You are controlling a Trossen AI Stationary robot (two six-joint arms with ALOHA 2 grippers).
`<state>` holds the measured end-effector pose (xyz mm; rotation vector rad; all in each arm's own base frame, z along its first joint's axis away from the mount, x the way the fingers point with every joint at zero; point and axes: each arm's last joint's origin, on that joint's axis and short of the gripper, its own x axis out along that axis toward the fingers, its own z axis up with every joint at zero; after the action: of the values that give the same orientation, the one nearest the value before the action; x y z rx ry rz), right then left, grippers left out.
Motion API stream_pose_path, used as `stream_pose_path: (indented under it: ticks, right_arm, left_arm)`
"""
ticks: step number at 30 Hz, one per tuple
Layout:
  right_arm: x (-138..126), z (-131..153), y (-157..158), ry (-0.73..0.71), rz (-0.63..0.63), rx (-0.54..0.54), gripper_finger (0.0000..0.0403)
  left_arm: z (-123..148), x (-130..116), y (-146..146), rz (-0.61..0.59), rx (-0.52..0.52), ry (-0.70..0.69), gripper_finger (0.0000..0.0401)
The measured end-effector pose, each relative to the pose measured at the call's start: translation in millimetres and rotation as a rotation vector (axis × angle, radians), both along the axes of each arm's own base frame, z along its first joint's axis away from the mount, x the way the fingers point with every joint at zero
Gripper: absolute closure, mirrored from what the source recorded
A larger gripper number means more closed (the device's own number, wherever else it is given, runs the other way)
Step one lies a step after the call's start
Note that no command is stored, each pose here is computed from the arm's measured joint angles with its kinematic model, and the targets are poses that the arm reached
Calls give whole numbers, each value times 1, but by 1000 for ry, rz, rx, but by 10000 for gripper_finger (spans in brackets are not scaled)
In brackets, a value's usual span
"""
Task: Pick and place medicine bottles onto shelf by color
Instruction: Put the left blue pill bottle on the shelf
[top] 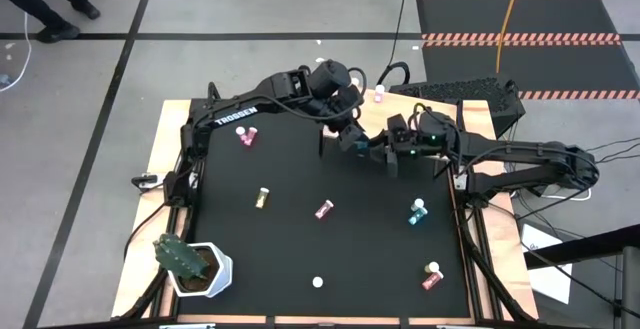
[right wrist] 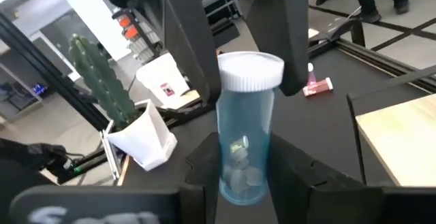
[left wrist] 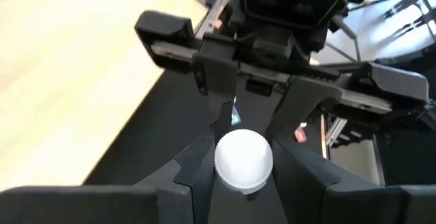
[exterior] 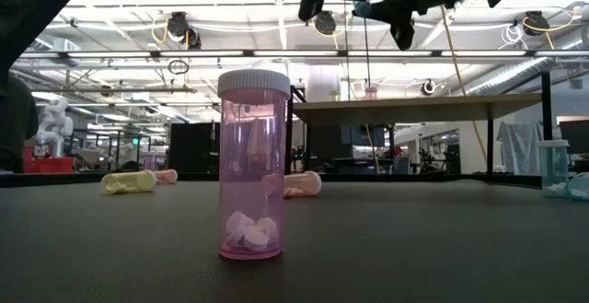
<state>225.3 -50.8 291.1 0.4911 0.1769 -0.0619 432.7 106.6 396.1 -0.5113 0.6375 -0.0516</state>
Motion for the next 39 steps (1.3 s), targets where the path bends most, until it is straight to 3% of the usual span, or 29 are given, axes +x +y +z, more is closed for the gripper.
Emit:
stream_pose_path:
  ticks: [5,12,19,25,39]
  right_arm:
    - [-4,7,0,-43,-53,-46,308]
    - [-6,23,0,-184,-59,-178,308]
    - [-7,32,1,-276,-47,-250,308]
    - [-8,42,2,-382,-35,-248,307]
    - [-8,42,3,-384,13,-271,307]
  left_arm:
    - [10,-4,0,43,25,-38,259]
    - [43,-25,-3,101,180,-130,193]
    - [53,-24,-22,-11,304,-216,132]
    - [51,-18,-47,-120,384,-227,128]
    - [56,-15,-44,-16,406,-269,128]
